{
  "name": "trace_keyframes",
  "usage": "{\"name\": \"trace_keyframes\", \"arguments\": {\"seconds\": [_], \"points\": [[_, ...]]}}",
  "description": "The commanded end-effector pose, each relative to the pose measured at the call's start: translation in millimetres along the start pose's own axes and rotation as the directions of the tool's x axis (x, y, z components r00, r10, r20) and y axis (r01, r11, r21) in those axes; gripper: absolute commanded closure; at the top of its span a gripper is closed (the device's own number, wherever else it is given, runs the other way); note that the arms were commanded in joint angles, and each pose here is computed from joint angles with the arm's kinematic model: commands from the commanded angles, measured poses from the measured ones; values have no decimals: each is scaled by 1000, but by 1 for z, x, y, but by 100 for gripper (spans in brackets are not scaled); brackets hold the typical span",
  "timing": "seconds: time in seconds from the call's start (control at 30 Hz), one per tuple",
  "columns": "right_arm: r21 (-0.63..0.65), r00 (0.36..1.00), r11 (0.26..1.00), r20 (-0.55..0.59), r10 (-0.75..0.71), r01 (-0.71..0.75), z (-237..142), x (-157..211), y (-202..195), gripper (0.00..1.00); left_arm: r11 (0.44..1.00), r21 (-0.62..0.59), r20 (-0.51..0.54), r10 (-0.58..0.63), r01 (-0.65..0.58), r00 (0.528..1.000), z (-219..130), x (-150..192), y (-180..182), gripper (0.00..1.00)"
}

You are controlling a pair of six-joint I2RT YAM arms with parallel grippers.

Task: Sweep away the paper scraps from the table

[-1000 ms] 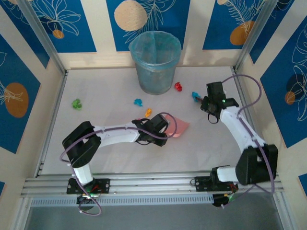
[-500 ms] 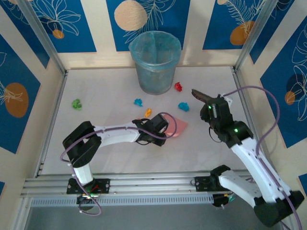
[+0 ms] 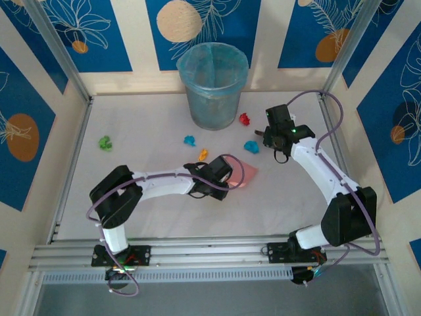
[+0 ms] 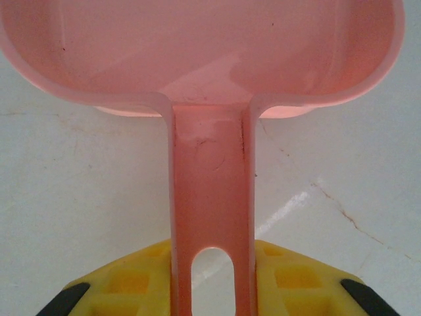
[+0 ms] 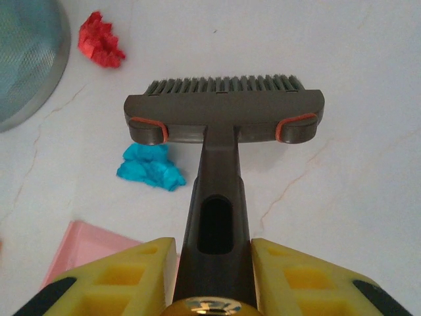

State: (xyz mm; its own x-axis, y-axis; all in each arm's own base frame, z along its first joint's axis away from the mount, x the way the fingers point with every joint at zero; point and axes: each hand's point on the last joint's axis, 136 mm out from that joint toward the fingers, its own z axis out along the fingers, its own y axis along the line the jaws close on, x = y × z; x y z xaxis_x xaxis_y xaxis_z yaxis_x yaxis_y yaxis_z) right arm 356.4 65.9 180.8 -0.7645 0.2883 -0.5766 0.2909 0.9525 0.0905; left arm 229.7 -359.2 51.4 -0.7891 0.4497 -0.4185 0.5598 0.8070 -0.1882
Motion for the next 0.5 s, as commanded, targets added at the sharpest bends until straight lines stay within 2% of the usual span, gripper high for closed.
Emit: {"name": "trace_keyframes", "arguments": {"seconds": [0.0,0.2,0.37,0.47], "points": [[-44,993,994,-47,-105,103,-13,16,13,100,999,-47,-16,21,-22,1000,3,-2,8,100],[-76,974,980,-121,-190,182,-47,55,8,100,999,-46,-14,14,-15,1000,5,-1,8,100],[-206,971,965,-141,-191,160,-90,70,8,100,999,-38,-18,21,-21,1000,6,-1,6,100],[-244,980,961,-110,-163,133,-105,70,5,100,998,-51,-18,23,-24,1000,8,-1,8,100]]}}
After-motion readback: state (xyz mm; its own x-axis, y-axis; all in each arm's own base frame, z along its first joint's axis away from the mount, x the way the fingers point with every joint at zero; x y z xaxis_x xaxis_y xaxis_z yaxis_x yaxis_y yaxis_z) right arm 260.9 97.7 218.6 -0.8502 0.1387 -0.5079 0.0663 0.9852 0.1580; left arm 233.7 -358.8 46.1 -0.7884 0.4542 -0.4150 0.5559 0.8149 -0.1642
